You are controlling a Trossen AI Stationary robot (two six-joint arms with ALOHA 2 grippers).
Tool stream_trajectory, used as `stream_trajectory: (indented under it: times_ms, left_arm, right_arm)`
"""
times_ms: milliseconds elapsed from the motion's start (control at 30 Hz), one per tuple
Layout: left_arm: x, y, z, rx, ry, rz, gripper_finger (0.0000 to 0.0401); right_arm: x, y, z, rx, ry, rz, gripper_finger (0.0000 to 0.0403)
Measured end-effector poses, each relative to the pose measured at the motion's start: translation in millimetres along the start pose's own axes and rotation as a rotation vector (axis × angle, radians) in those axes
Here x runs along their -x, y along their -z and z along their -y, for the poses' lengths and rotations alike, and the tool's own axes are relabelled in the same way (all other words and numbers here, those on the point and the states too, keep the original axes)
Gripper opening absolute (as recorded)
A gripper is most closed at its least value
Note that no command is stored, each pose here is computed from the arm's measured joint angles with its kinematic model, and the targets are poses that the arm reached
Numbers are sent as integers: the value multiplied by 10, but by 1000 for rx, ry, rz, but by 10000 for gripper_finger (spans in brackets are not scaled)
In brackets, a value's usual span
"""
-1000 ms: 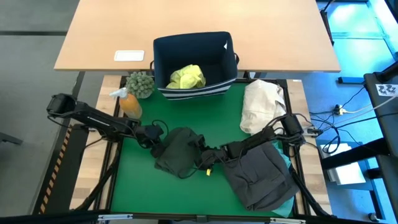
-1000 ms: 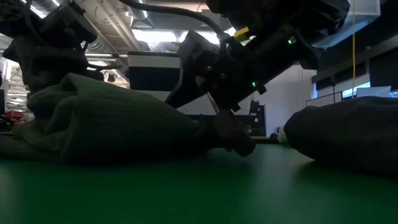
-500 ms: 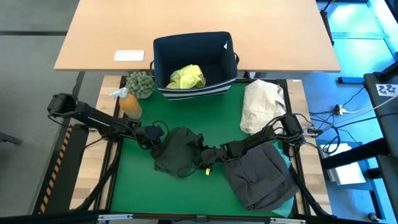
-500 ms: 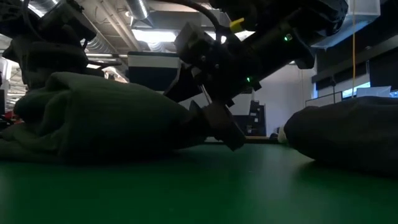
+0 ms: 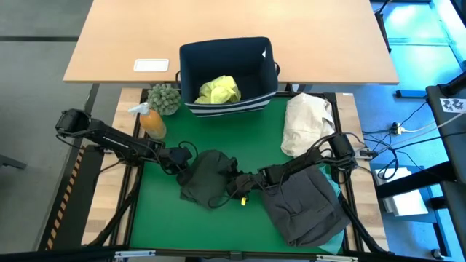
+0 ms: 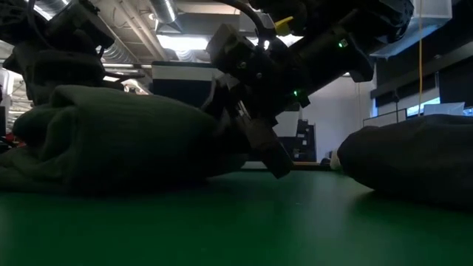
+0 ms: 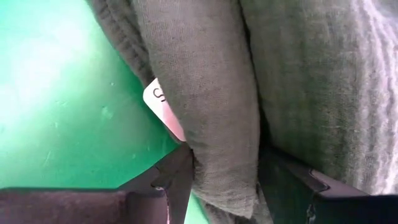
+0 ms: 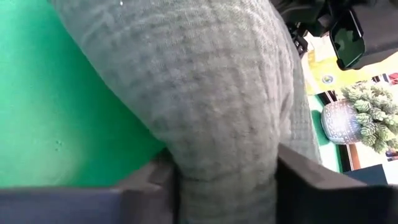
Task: Fold laundry
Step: Stack the green polo on the black shorts
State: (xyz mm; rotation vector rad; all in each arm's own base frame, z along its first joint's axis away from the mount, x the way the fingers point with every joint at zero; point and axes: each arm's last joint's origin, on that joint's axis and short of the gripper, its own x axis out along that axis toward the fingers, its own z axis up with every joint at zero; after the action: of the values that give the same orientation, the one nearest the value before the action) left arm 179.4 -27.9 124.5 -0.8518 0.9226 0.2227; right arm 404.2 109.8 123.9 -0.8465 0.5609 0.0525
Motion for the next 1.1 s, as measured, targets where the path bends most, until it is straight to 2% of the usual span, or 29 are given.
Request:
stream_trajectory:
  times_ms: [167, 200, 400, 600, 867, 1100]
  left_arm:
    - [0, 0, 0, -9, 0, 1, 165]
    - [0, 0, 0, -10, 0, 1, 165]
    - [0, 1, 1, -18, 1, -1, 165]
    - [11, -1, -6, -46, -4, 0, 165]
    - [65, 1, -32, -57, -58, 40, 165]
    - [169, -36, 2, -86, -29, 111, 165]
  right_arm:
    - [0, 0, 0, -2, 0, -1, 38]
    - [1, 0, 1, -2, 1, -1, 26]
    - [2, 20, 3, 5, 33, -44, 27]
    - [9, 42, -17, 13, 15, -73, 26]
    - [33, 34, -74, 18, -8, -87, 26]
    - [73, 7, -106, 22, -22, -92, 26]
